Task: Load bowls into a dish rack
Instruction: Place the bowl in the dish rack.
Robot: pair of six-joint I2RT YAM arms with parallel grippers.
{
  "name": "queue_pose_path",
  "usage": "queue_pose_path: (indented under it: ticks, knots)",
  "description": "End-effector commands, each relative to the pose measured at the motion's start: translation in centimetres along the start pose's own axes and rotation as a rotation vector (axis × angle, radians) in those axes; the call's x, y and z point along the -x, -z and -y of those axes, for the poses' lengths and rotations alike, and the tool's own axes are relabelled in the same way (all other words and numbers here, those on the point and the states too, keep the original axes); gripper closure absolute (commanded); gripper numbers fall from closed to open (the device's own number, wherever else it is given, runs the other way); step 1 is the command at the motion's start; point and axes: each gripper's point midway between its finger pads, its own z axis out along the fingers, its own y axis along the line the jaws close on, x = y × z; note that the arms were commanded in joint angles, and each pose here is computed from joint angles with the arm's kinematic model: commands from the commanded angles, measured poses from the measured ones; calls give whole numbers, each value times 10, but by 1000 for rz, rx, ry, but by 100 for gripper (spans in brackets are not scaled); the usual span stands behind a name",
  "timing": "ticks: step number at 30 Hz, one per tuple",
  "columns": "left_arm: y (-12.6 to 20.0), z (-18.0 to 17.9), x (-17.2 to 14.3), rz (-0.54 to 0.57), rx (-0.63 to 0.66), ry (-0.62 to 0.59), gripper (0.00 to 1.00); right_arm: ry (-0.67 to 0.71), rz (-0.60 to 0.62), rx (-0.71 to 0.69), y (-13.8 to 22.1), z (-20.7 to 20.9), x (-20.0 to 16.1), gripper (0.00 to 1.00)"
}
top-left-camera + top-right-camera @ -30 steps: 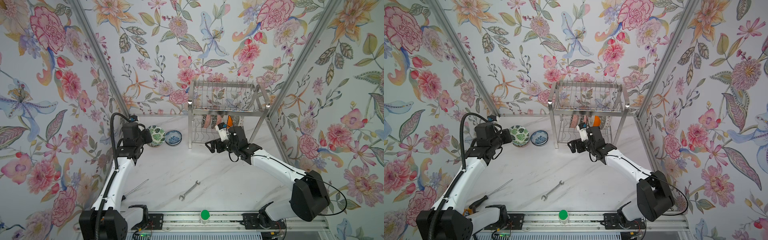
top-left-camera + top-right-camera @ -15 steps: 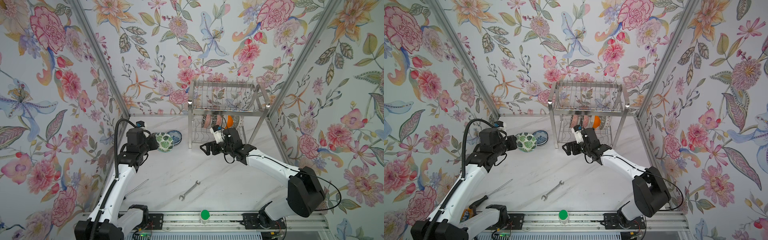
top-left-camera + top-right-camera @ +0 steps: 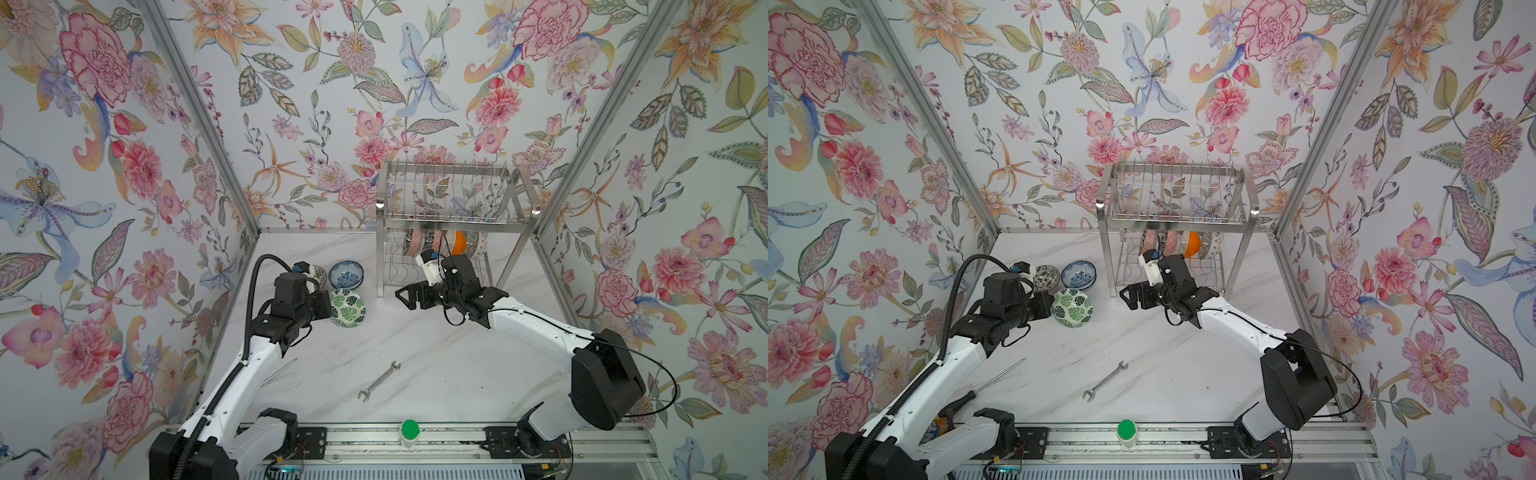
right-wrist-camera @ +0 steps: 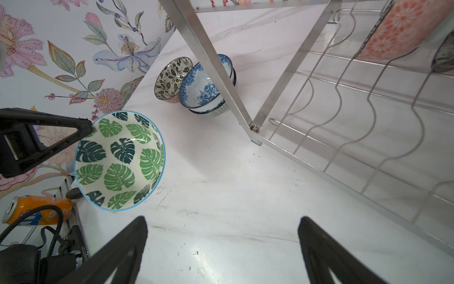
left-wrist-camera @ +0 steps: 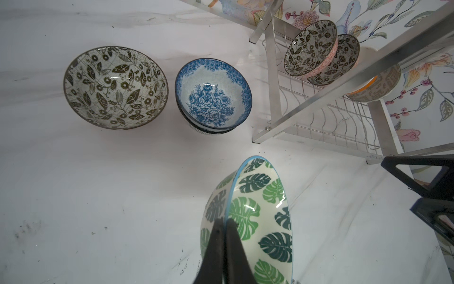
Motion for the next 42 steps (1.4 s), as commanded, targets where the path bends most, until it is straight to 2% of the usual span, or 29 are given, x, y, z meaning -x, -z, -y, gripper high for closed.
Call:
queue_pose_path:
  ticks: [1, 7, 12, 20, 23, 26, 30, 35, 40, 42]
  knots:
    - [4, 30, 15, 72, -109, 13, 100, -43, -20, 49, -7, -11, 1, 3]
    - [-3, 54, 10, 71, -171, 3, 100, -152, -55, 111, -22, -16, -14, 4]
    - [-5, 74, 10, 76, -223, -1, 100, -176, -73, 163, -30, -35, -23, 5]
    - [-5, 95, 14, 90, -277, -9, 100, -222, -128, 168, -43, -40, -41, 18]
    - [-2, 100, 17, 98, -291, -10, 100, -234, -132, 167, -46, -40, -44, 26]
    - [0, 104, 20, 107, -305, -16, 100, -244, -135, 170, -48, -41, -45, 40]
    - [3, 108, 23, 113, -315, -22, 100, -249, -122, 162, -48, -40, -41, 64]
    - [3, 107, 20, 116, -323, -29, 100, -243, -110, 134, -46, -37, -38, 100]
    - [-3, 99, 14, 98, -278, -59, 100, -212, -106, 75, -40, -30, -34, 100]
    - [-5, 91, 13, 90, -233, -84, 67, -182, -106, 24, -35, -24, -30, 100]
